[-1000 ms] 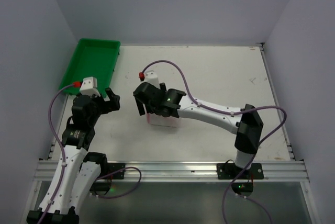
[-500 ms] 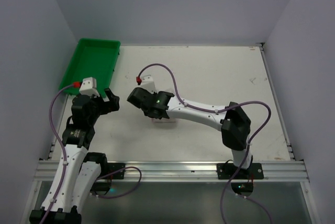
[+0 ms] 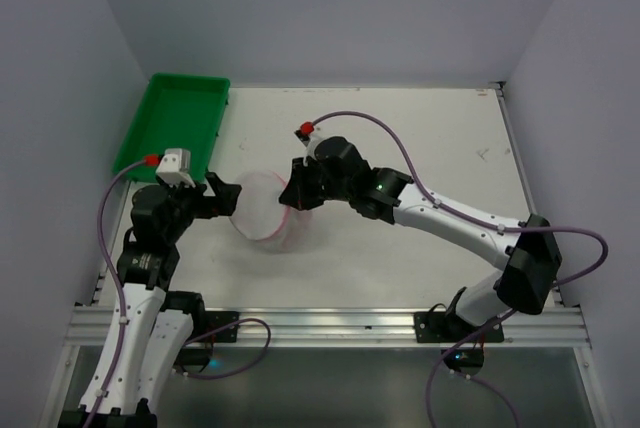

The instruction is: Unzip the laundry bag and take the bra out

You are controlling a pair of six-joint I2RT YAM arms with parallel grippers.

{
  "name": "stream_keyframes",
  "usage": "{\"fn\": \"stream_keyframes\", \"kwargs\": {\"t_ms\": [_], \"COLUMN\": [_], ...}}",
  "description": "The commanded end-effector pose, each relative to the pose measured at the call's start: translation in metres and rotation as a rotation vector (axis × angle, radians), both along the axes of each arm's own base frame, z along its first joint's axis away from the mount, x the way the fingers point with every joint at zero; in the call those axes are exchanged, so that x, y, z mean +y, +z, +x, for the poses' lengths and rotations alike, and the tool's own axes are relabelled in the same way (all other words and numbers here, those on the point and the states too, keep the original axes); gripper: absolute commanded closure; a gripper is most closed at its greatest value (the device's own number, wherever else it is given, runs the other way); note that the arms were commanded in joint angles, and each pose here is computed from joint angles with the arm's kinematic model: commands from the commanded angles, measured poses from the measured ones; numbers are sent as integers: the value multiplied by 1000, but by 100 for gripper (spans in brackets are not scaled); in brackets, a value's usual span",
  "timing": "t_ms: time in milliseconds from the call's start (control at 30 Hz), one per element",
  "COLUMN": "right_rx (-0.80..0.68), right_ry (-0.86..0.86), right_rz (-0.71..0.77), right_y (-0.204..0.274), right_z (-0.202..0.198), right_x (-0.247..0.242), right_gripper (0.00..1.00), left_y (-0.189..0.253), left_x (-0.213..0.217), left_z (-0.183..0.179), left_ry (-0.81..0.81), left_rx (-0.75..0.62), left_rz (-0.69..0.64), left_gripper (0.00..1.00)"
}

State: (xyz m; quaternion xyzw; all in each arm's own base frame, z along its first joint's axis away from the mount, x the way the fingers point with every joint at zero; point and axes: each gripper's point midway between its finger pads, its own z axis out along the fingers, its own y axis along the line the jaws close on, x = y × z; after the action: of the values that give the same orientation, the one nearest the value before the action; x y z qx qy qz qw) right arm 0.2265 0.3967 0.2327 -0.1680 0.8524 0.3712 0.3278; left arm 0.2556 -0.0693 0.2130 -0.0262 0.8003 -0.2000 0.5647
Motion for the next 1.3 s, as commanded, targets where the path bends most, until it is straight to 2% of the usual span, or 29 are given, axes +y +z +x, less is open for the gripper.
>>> {"fn": "stream_keyframes", "kwargs": {"t_ms": [0, 100, 333, 400, 533, 633, 800, 1000, 1267], "right_rx": [0, 61, 166, 175, 127, 101, 88, 90, 9], "right_ry": [163, 230, 290, 320, 385, 433, 507, 577, 709], "right_rz": [214, 293, 314, 322, 301, 275, 220, 199, 167], "right_y": [18, 0, -55, -55, -45, -39, -45, -36, -24], "right_z": [-9, -7, -5, -8, -12, -18, -21, -19, -24], "right_x": [12, 4, -13, -16, -20, -23, -27, -32, -42], "right_gripper": [100, 100, 100, 100, 100, 100, 100, 100, 100], "left_y": [0, -7, -15, -15, -14, -18, -7, -11, -30], "left_x": [-19, -25, -30, -32, -53, -65, -73, -98, -116], "left_z": [-4, -6, -1, 2, 8, 20, 36, 24, 7], "left_ry": [-105, -132, -146, -157, -294, -409, -515, -738, -820], "left_rx": [-12, 25, 71, 71, 74, 108, 74, 53, 65], "left_rz": [-58, -86, -109, -118, -148, -130, -72, -131, -94], "left_gripper": [0, 0, 0, 0, 0, 0, 0, 0, 2]}}
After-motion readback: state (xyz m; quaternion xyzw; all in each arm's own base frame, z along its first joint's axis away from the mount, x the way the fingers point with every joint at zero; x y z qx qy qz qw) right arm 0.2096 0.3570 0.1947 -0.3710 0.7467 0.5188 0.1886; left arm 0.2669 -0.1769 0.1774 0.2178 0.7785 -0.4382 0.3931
